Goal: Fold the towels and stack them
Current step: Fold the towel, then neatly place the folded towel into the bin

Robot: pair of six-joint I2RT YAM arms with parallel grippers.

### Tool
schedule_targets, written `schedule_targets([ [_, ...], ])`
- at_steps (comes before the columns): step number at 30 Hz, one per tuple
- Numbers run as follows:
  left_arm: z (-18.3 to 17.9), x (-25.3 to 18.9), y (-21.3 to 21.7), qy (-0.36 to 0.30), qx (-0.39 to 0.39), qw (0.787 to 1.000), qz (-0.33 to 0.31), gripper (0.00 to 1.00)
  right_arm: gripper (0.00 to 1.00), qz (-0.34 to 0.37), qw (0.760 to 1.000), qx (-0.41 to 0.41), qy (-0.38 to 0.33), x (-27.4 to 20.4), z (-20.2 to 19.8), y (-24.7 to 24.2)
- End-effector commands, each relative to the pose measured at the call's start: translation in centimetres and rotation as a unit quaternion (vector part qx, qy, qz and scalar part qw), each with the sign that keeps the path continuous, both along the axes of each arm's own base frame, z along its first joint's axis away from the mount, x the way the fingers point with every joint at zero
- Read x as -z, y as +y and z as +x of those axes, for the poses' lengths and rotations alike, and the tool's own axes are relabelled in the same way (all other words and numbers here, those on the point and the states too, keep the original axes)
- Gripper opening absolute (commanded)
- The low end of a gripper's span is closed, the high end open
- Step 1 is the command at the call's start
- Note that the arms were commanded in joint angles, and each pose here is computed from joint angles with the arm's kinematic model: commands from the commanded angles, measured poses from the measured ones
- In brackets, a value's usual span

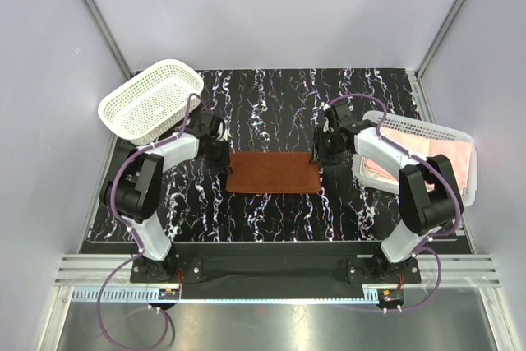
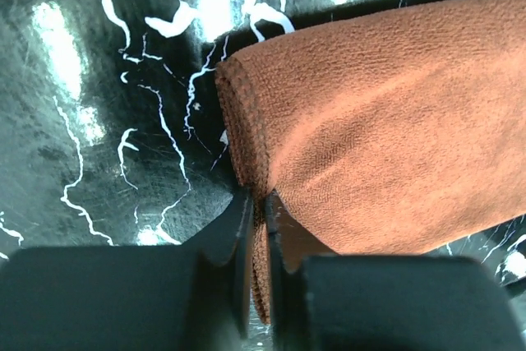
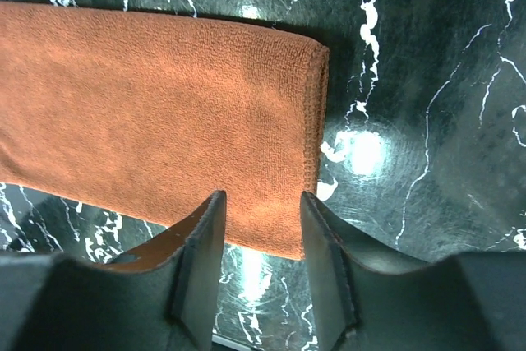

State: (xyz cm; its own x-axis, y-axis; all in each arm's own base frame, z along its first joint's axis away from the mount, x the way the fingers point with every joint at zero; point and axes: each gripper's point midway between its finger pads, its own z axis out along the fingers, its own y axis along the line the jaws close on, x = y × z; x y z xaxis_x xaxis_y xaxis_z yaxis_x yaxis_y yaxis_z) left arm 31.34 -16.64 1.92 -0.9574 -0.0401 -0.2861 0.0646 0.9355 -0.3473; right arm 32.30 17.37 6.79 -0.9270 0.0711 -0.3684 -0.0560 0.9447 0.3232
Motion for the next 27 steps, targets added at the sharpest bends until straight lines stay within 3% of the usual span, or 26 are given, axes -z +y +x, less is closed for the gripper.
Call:
schedule_targets([
  [1, -0.1, 0.4, 2.0, -0.011, -0.026, 0.999, 0.038, 0.06, 0.49, 0.026, 0.999, 0.014, -0.022, -1.2, 1.0, 1.1],
  [6, -0.7, 0.6, 3.5, 0.0, -0.042, 0.997, 0.06, 0.06, 0.52, 0.058, 0.998, 0.005, -0.018, -0.2, 1.8, 2.8],
  [15, -1.6, 0.7, 5.2, 0.001, -0.065, 0.994, 0.089, 0.09, 0.55, 0.04, 0.999, -0.009, 0.006, 2.8, 2.2, 3.5],
  [27, -2.2, 1.1, 5.1, 0.014, -0.072, 0.994, 0.078, 0.08, 0.53, 0.072, 0.996, -0.048, 0.027, 5.6, 0.3, 5.5],
])
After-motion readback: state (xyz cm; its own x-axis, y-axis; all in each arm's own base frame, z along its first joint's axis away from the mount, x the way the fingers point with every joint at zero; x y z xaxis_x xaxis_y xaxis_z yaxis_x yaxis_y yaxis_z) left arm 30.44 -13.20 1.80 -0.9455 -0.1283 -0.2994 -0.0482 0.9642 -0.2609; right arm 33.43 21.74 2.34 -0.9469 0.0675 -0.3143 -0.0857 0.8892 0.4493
